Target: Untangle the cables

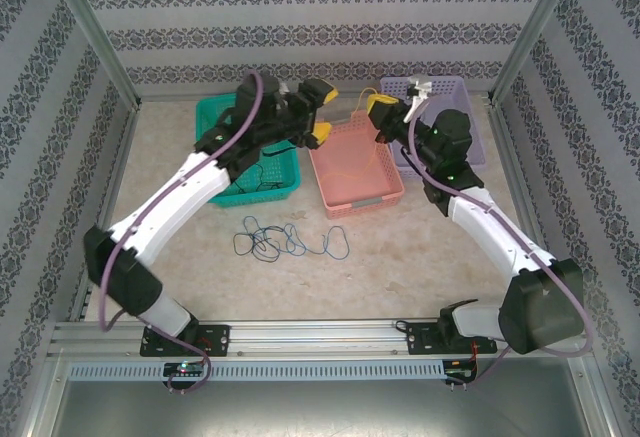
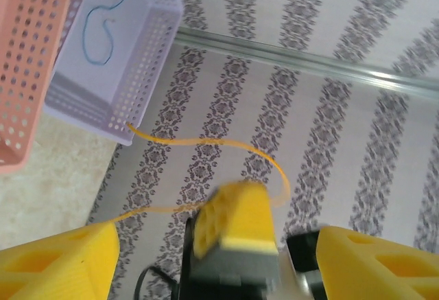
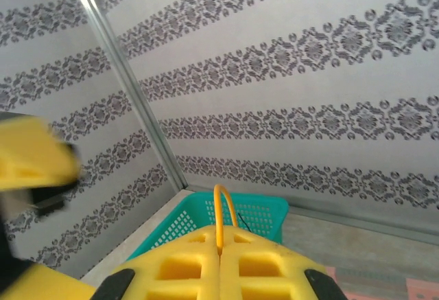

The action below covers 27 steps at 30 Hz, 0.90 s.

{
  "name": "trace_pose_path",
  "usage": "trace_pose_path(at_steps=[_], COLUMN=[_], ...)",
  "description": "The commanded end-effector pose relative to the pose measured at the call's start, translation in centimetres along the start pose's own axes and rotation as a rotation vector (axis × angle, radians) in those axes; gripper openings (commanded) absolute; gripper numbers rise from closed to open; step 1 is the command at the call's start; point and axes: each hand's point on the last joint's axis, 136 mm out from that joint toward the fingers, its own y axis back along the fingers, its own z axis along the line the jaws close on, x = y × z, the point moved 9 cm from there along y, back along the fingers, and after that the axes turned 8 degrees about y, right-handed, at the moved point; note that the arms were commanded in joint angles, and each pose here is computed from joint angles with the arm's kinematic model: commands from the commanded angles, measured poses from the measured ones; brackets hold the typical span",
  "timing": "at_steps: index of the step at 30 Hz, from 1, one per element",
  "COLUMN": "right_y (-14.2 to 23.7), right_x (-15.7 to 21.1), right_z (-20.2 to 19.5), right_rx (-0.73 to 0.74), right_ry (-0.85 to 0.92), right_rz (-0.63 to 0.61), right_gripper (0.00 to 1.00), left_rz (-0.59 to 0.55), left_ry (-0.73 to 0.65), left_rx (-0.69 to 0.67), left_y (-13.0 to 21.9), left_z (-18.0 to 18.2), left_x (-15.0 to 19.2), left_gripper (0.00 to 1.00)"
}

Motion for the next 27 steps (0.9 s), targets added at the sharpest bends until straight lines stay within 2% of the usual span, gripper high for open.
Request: trace_pose_path(at_steps=[1,6,12,16,22,27], right_y=[0.4,0.4,0.7,0.6,0.7,0.7], right_x=[-0.7,0.4,1.3,1.6,1.6,1.7], right_z=[1.3,2.8,3.6,4.0,4.6,5.3], right_rx=[-0.005,-0.040,-0.060,-0.096,-0.138,-0.200], right_ry=[0.105,0.121,0.125,0.118,0.113,0.094], right_rz=[-0.064,-0.037,-0.009,0.026,0.082,0.169], right_gripper=[0.00,0.00,0.00,0.00,0.00,0.00], left_rz=[0.055,0.050,0.054,0.039,0.021,-0.017], left_ry=[0.228,0.353,0.394,0.351,0.244,0.049], left_rx=[0.131,0.184,0.203,0.172,0.045,0.012], left_y=[-0.4,-2.3,-2.7,-2.5,-2.4,-1.6], left_z=[-2.7,-2.6,-2.8,-2.6,-1.8,-3.2], left_x=[1.6,1.4,1.5,1.2,0.2,-1.7], left_gripper=[0.78,0.80,0.80,0.64,0.43,0.18])
